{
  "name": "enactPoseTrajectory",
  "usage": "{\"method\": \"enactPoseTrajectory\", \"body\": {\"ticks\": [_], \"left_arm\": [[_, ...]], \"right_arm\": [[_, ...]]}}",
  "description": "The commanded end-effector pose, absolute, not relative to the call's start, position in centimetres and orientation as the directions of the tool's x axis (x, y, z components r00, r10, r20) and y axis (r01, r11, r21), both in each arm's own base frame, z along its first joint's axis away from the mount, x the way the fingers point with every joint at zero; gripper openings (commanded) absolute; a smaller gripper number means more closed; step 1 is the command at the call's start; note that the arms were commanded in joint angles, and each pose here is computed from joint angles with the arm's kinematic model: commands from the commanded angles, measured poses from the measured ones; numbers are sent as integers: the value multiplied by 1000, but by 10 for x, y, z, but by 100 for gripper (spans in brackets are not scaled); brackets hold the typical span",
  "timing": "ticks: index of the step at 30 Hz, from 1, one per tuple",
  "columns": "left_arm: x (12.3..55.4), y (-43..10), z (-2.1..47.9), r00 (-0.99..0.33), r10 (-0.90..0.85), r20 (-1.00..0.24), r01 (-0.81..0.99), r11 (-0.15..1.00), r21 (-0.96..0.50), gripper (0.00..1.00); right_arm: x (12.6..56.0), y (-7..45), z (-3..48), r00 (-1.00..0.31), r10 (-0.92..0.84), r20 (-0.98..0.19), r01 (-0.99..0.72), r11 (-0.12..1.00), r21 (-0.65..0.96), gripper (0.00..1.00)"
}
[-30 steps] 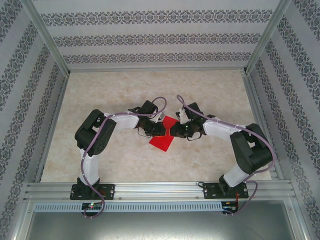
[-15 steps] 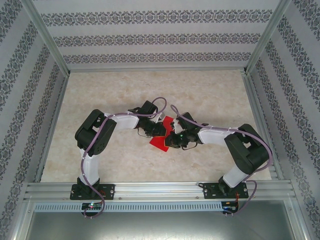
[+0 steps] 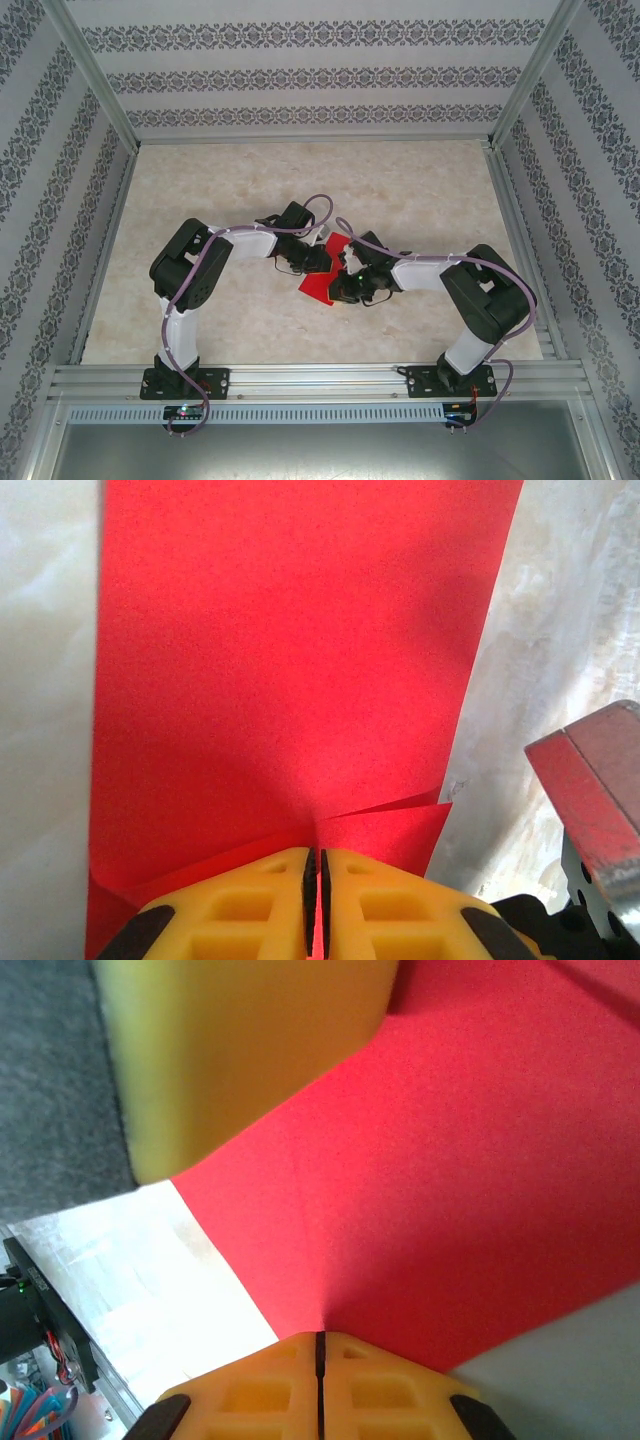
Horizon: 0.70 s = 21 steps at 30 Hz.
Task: Fold a paper plane with a square sheet of paper (pick it up from the middle)
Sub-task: Turn over a square sheet of paper at the center of the table.
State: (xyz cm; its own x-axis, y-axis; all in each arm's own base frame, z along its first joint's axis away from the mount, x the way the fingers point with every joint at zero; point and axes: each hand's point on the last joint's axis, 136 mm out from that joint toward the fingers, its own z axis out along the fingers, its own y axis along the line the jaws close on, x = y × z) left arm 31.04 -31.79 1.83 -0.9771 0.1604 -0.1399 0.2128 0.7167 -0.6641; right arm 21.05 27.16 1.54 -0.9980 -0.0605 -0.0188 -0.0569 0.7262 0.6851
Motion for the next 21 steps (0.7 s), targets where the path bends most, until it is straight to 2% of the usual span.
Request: {"method": "enactPoseTrajectory", "body": {"ticks": [1,8,21], "left_arm": [[283,-288,-32,-985,172,4,139,807,-574,15],[282,-287,-35,-985,171,11,134,809,-573,15],[281,-285,-38,-985,173,19,131,810,-572,15]], "right_arm": [[193,267,5,-996,-84,20,-50,748,662,7],[179,258,-2,-993,-115,28,-75,796,601,7],[166,254,-1,-988,-149,33,-105,819,564,7]]}}
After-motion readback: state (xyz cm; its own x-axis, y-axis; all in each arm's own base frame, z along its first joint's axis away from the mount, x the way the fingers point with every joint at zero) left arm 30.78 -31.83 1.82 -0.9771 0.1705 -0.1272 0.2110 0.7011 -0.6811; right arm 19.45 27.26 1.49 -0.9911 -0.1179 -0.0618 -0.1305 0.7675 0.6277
